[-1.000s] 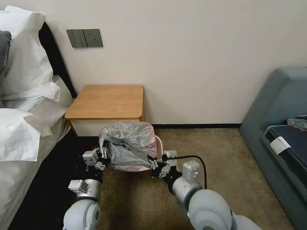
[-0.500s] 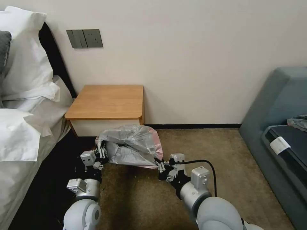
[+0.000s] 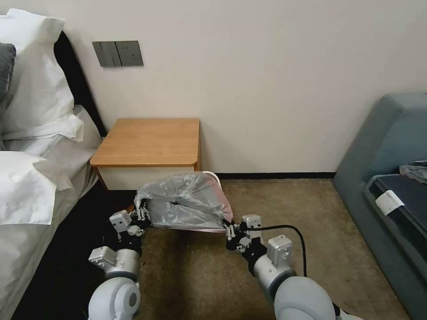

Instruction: Pick up the garbage bag from the table and place it over the trash can.

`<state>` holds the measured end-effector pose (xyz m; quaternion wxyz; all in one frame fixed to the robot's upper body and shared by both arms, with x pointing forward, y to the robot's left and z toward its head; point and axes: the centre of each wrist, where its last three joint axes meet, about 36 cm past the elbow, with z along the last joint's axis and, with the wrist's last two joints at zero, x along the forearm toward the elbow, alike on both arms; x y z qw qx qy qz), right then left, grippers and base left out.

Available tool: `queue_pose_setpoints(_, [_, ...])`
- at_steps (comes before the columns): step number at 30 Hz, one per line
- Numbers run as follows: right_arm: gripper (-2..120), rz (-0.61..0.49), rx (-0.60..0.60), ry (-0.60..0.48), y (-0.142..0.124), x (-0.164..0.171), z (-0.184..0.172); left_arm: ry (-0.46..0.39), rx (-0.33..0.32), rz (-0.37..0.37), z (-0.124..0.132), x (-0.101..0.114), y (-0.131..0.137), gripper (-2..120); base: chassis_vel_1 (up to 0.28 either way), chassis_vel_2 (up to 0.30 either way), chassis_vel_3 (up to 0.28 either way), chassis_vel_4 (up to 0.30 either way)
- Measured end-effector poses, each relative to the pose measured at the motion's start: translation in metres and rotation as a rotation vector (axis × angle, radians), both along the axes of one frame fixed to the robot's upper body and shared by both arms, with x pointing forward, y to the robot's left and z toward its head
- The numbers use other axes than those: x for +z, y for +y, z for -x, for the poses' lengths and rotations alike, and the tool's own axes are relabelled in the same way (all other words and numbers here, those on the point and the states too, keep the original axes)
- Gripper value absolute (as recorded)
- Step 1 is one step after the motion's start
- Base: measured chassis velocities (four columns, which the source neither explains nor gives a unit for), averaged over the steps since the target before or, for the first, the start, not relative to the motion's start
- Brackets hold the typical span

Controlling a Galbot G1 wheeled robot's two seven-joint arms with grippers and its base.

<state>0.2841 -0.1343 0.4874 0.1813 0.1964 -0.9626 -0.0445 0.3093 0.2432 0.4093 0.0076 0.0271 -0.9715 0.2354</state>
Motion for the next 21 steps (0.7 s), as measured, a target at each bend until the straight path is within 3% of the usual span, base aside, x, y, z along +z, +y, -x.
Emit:
queue_pose_setpoints(4, [0,0.047,-0.013,-0.044,-0.001,-0.013,-0.006,0.021,-0.017,0.05,0.002,0.004,-0.003,5,0.0,0.0,0.0,0.0])
queue_pose_setpoints(6, [3,0.149,-0.025,-0.14,-0.005,-0.034,-0.013,0.042,-0.026,0.081,0.004,0.007,-0.004,5,0.0,0.0,0.0,0.0])
queue_pose_setpoints(8, [5,0.172,-0.025,-0.162,-0.006,-0.037,-0.014,0.045,-0.026,0.083,0.004,0.007,-0.004,5,0.0,0.0,0.0,0.0])
queue_pose_setpoints(10, [17,0.271,-0.006,-0.252,-0.014,-0.051,-0.014,0.059,-0.021,0.097,0.005,0.008,-0.002,5,0.0,0.0,0.0,0.0])
queue_pose_setpoints(14, [26,0.325,0.019,-0.3,-0.019,-0.057,-0.012,0.067,-0.015,0.117,0.005,0.011,0.0,5,0.0,0.0,0.0,0.0])
queue_pose_setpoints(16, [39,0.379,0.049,-0.383,-0.026,-0.06,-0.011,0.073,-0.003,0.12,0.006,0.012,0.002,5,0.0,0.0,0.0,0.0])
queue_pose_setpoints(21, [53,0.321,0.196,-0.4,-0.039,-0.049,-0.006,0.077,0.01,0.102,0.005,0.01,0.004,5,0.0,0.0,0.0,0.0])
